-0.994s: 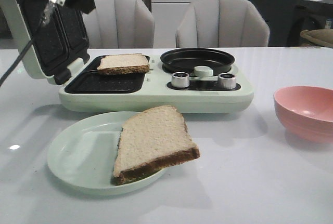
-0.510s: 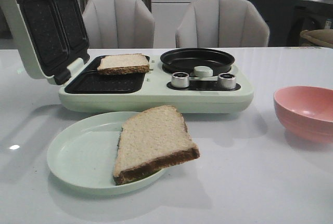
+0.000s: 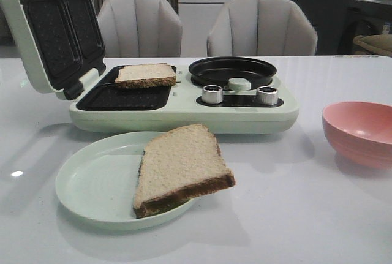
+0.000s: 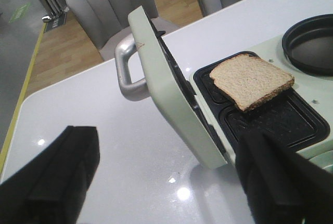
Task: Make breakfast with bread and shrimp
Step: 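Withdraw the left gripper up and away from the sandwich maker, then reach the right gripper to the plate and grasp the remaining bread slice, then carry the bread with the right gripper and lay it on the first slice, then withdraw the right gripper away from the sandwich maker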
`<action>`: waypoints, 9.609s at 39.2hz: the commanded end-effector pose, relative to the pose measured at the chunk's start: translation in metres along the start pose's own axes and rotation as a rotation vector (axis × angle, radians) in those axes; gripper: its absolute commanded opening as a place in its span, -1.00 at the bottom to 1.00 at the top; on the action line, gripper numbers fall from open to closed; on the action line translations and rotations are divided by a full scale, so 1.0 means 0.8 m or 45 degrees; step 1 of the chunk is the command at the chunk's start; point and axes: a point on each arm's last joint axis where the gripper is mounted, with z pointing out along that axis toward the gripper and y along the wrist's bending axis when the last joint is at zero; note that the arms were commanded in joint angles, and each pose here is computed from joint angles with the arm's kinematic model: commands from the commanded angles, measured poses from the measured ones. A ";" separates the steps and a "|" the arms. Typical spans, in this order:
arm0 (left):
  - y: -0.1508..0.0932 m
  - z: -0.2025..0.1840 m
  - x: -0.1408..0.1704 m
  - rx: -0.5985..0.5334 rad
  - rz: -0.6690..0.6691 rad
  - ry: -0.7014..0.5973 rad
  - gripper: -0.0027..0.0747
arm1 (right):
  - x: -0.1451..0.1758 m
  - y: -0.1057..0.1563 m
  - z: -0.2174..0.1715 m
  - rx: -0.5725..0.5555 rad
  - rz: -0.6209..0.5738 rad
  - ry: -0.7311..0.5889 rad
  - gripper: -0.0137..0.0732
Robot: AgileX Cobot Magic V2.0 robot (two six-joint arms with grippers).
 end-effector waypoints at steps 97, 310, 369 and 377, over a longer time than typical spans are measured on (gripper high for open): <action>-0.048 -0.129 0.129 0.072 -0.460 -0.507 0.58 | -0.096 0.000 0.045 0.003 0.143 0.186 -0.19; -0.048 -0.130 0.129 0.071 -0.462 -0.514 0.58 | -0.166 0.151 0.423 -0.535 0.097 0.396 0.42; -0.048 -0.130 0.129 0.071 -0.462 -0.514 0.58 | -0.136 0.007 0.082 -0.067 0.077 0.121 0.42; -0.047 -0.130 0.128 0.067 -0.463 -0.524 0.58 | -0.116 0.014 0.043 -0.173 0.077 0.120 0.42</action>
